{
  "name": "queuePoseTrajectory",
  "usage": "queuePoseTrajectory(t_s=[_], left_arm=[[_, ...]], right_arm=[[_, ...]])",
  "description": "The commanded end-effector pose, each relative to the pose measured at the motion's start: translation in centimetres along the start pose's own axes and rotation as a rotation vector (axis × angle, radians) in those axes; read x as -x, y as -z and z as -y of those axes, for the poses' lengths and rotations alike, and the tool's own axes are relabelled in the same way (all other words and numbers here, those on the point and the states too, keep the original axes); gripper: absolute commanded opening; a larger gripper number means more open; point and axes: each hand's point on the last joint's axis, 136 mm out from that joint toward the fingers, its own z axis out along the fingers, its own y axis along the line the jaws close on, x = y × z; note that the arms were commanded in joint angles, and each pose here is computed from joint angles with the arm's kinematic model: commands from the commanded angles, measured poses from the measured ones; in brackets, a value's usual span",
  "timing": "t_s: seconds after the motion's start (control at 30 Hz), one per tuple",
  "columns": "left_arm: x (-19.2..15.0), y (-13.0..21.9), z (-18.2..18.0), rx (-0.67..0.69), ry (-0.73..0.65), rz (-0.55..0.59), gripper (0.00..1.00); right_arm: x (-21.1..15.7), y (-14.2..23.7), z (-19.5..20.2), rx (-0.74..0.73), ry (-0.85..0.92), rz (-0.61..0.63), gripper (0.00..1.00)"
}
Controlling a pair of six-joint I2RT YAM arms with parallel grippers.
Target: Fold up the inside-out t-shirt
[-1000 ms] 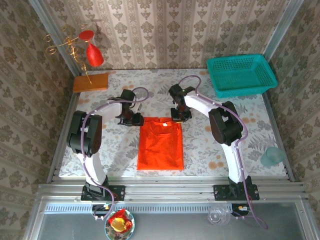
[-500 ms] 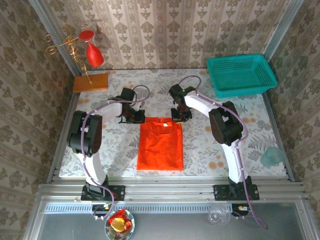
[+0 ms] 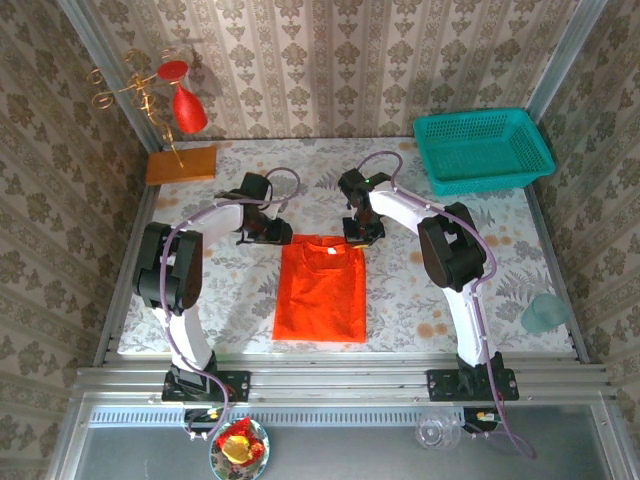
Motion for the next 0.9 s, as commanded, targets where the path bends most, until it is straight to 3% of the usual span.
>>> queuePoseTrajectory(t_s=[0.0,0.87], left_arm=[[-0.2,0.5,-0.4,0.025,-0.046,-0.032,0.43],[-1.0,-3.4,0.2,0.094,-0.075,-0.117,0.42]], right_arm=[[0.3,1.6,0.4,-0.025,0.019,0.014,0.05],[2.0,0.6,0.2,-0.012,0.02,0.006,0.05]])
